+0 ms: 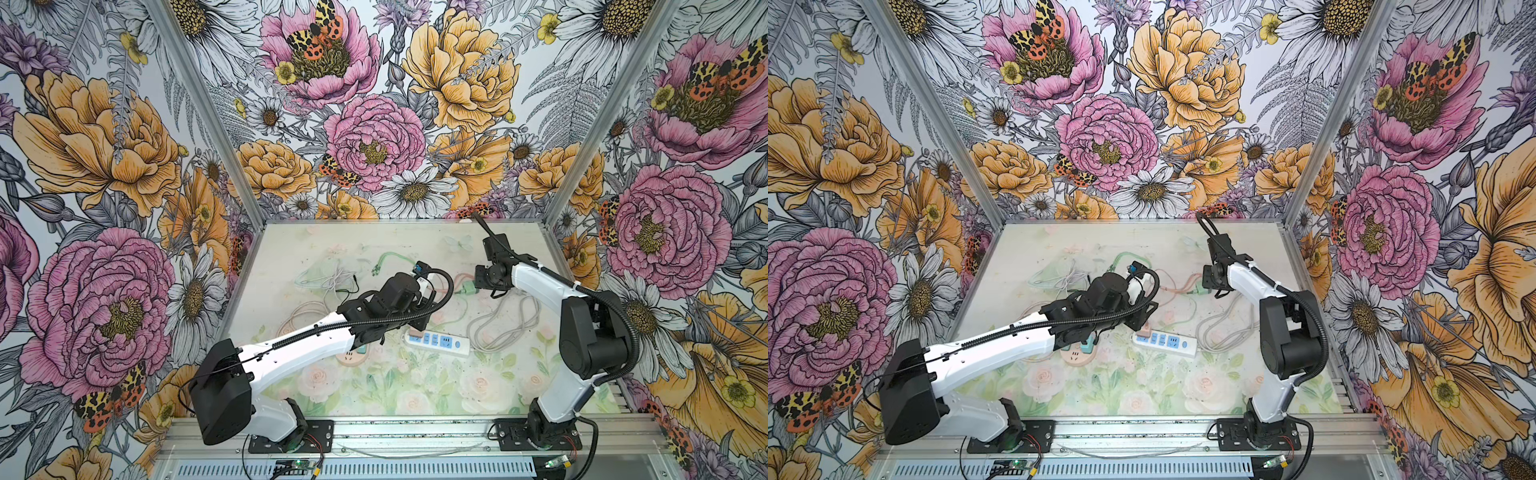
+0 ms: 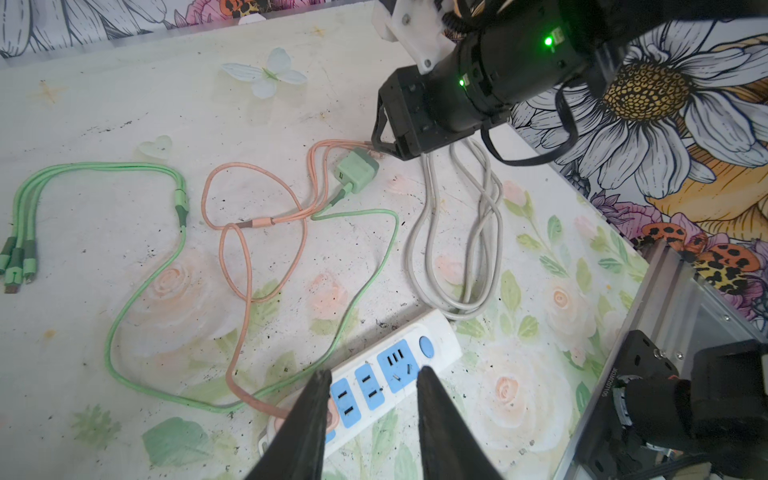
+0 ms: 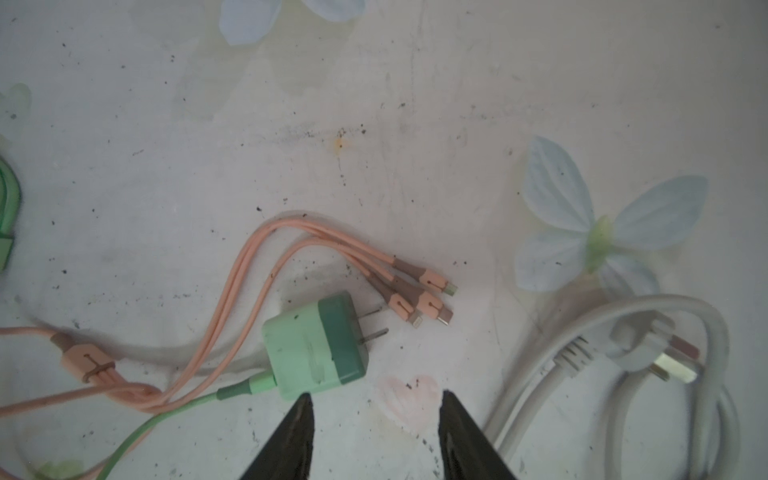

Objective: Insert the plug
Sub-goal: 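Move the right gripper down over the mint green charger while the left draws back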

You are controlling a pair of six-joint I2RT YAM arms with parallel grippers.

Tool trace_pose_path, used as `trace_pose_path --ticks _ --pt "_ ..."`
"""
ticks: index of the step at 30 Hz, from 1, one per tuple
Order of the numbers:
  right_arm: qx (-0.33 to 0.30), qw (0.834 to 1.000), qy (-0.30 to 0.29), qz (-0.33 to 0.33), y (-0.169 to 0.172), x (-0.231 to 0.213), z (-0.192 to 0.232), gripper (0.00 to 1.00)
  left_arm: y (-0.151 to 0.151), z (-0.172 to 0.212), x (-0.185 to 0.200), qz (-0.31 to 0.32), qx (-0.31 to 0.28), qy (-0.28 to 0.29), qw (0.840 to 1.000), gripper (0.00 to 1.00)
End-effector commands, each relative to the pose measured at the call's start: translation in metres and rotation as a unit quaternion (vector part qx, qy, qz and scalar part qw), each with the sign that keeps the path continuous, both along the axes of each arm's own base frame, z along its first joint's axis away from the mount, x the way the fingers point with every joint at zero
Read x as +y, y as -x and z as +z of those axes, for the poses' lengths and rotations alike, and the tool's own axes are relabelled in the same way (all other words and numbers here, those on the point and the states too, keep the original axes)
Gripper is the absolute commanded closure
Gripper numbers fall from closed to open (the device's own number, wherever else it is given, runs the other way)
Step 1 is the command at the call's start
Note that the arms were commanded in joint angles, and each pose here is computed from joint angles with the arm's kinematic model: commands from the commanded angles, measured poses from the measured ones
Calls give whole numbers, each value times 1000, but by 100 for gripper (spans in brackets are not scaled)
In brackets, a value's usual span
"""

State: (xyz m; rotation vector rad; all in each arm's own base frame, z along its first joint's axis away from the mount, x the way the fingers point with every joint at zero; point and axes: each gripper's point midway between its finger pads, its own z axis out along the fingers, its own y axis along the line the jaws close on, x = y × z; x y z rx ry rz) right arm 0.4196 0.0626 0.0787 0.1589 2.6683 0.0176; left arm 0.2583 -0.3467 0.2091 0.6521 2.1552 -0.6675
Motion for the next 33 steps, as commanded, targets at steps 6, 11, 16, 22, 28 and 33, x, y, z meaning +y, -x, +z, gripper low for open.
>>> trace_pose_path --ticks 6,11,16,22,28,33 --pt "-12 999 4 -41 -43 -4 -7 50 -5 8 -11 -24 -14 32 999 61" --pt "0 999 7 -46 -48 -4 -21 52 -15 9 -6 -11 -9 58 998 60" --pt "15 999 14 -48 -39 -7 -32 53 -21 2 -4 -4 -5 49 999 60" --pt "26 998 17 -46 -27 -10 -37 54 -18 0 -8 -14 2 50 999 60" --pt "38 998 12 -44 -15 -8 -43 55 -11 5 -8 -21 -2 53 998 60" --pt "37 998 -1 -46 0 -8 -35 56 -6 2 -5 -23 0 50 999 60"
